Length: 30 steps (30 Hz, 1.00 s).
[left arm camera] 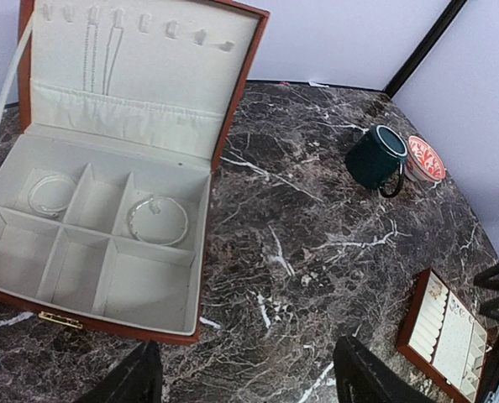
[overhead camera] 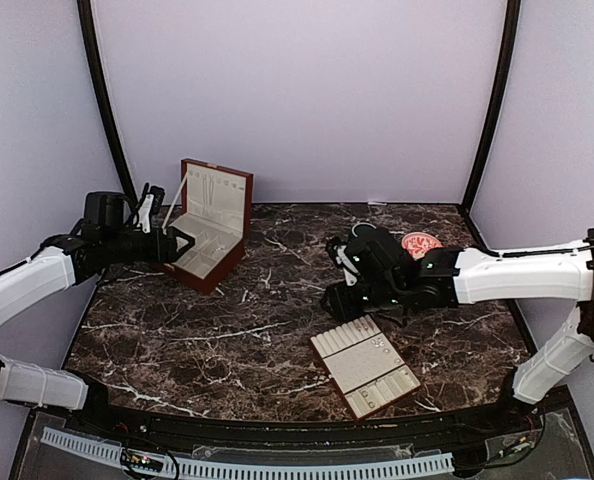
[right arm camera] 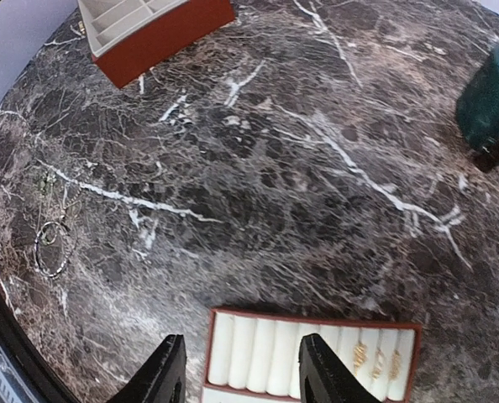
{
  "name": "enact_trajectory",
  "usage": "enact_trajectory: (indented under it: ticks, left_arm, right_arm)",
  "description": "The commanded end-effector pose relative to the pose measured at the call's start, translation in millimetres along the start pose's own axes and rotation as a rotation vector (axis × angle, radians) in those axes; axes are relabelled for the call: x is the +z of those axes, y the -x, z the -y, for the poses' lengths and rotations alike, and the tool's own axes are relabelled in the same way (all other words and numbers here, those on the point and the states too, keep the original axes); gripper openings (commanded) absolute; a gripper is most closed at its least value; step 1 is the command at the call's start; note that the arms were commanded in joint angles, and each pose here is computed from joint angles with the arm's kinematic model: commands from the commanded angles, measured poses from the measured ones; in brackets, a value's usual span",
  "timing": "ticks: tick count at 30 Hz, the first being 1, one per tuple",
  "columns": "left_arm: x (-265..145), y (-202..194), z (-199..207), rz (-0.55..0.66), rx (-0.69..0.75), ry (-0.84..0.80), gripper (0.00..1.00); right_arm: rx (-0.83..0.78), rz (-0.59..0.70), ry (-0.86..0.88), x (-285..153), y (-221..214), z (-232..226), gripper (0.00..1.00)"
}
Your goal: Organize the mixed jewelry
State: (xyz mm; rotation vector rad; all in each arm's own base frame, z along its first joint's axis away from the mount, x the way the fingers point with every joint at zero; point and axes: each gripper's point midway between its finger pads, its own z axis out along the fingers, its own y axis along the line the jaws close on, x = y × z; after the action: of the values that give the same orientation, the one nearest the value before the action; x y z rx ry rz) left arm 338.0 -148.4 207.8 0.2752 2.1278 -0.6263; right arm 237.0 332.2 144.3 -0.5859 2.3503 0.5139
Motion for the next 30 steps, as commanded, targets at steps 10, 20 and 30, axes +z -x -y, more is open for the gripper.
enact_trajectory:
  ticks: [10, 20, 30]
  left_arm:
    - [-16.3, 9.4, -16.8, 0.037, -0.029, 0.046, 0.73]
    - [-19.4, 10.9, -14.1, 0.046, -0.021, 0.039, 0.72]
    - [-19.8, 10.6, -11.5, 0.045, -0.025, 0.025, 0.73]
  right_arm:
    - [-0.285, -0.035, 0.292, 89.0, -0.4, -149.2, 0.33]
    - [-0.420, -0.083, 0.408, 141.7, -17.9, -202.5, 0.27]
    - [-0.486, -0.137, 0.405, 165.1, -41.2, -216.7, 0.17]
